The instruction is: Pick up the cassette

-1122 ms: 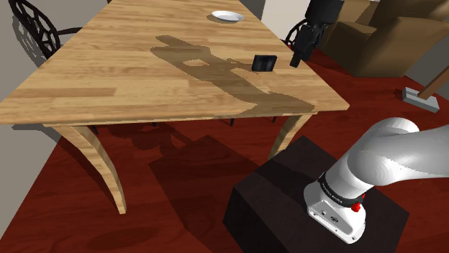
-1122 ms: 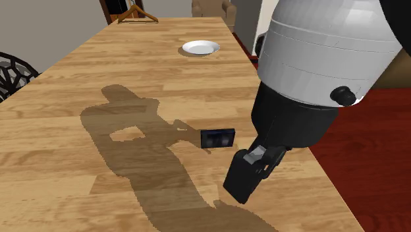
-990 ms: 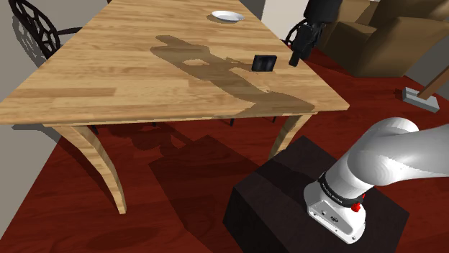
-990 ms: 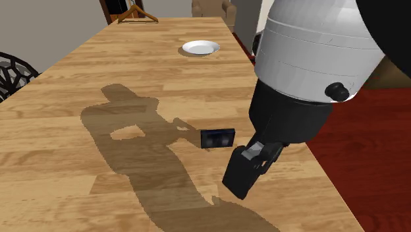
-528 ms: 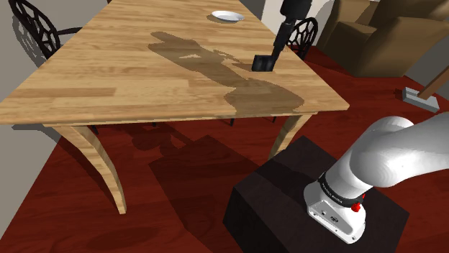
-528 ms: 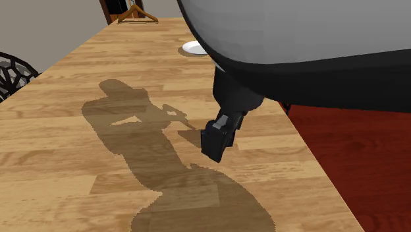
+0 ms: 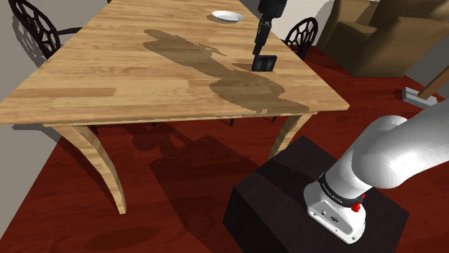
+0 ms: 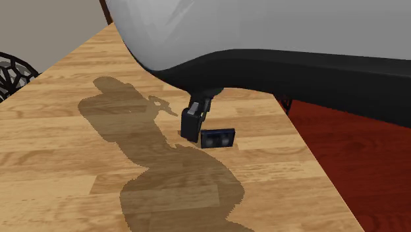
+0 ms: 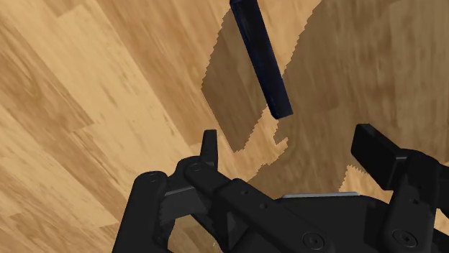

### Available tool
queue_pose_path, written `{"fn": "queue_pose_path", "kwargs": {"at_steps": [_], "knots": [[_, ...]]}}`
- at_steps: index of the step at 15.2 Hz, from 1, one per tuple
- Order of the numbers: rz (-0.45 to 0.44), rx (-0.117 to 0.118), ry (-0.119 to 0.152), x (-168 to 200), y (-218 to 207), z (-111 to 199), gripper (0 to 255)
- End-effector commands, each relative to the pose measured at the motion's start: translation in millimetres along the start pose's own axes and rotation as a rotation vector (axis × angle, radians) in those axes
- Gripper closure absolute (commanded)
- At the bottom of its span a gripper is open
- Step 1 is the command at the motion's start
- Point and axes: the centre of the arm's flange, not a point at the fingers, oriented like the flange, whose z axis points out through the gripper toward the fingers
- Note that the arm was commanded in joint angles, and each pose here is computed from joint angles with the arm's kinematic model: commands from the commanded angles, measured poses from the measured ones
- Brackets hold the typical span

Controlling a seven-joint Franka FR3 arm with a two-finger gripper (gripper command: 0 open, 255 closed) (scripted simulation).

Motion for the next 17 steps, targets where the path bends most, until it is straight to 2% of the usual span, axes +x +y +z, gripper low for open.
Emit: {"fn": "queue_pose_path", "kwargs": {"at_steps": [1,4,7,8,17], "knots": [[-0.006,-0.002,0.002,0,-1,11,0],[-0.006,-0.002,0.002,-2,-2,27,0],[-0.006,-0.002,0.002,-2,-2,30,0],[-0.006,-0.002,0.002,-3,-3,30,255],[-0.006,-0.002,0.002,-2,-2,30,255]]}}
